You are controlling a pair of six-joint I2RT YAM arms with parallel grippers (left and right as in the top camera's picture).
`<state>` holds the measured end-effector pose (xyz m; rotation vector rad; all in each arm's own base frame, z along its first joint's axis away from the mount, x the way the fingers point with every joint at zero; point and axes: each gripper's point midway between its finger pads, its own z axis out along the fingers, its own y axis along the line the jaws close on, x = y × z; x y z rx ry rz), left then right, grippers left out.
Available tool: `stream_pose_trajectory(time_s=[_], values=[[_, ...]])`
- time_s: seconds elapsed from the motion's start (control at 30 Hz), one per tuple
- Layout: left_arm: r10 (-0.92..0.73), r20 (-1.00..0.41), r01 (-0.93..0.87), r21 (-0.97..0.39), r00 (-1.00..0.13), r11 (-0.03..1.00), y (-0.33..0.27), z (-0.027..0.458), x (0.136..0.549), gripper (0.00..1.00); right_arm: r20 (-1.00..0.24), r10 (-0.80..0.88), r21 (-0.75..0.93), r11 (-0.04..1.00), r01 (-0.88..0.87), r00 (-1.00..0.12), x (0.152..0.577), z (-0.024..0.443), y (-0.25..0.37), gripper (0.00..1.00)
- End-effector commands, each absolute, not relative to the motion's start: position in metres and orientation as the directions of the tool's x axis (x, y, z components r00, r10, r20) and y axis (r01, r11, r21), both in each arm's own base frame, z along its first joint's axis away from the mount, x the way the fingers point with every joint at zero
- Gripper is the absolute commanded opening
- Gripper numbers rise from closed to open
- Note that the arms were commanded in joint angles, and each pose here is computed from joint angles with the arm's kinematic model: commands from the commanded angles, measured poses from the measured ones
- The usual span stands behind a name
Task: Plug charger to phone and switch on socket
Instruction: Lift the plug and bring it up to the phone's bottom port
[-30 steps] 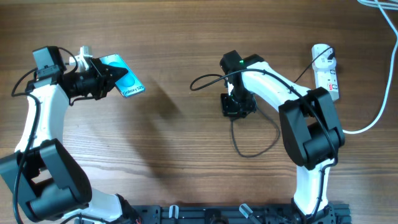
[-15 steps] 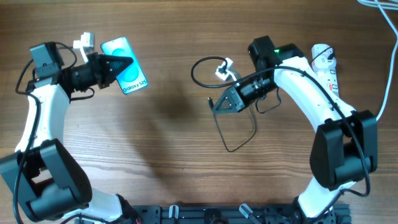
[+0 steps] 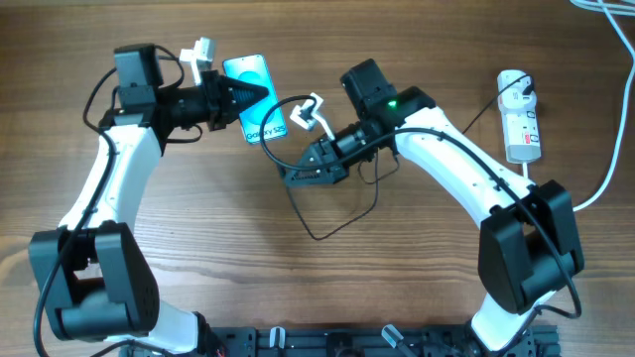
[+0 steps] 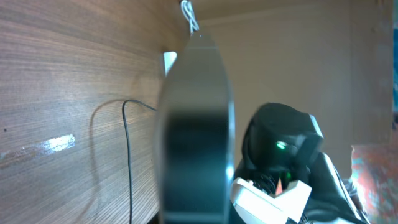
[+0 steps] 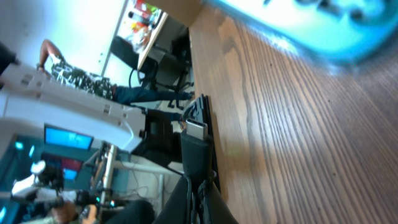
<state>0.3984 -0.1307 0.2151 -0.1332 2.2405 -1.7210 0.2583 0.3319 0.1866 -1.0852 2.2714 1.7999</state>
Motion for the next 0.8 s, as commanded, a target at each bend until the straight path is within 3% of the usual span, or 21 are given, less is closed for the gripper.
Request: stream_pose_trajectory(time_s=[0.0,0.37,0.47,0.77], values=[[-0.286,-0.183,0.097,-0.952,-0.941,0.290,-0.133,0.224,0.401,0.04,-0.346,-0.471,0.868,0.167,-0.467,-0.811,0.262,0.185,0.338,0.04],[-0.262,-0.257,0.167,-0.932,-0.930,0.321,-0.133,0.221,0.401,0.04,-0.321,-0.431,0.868,0.222,-0.444,-0.843,0.275,0.184,0.343,0.04],[-0.257,-0.255,0.165,-0.932,-0.932,0.323,-0.133,0.220,0.399,0.04,-0.306,-0.417,0.851,0.284,-0.442,-0.856,0.281,0.176,0.341,0.04],[-0.234,-0.256,0.178,-0.934,-0.938,0.311,-0.135,0.220,0.393,0.04,-0.319,-0.402,0.847,0.285,-0.448,-0.858,0.286,0.178,0.343,0.04]])
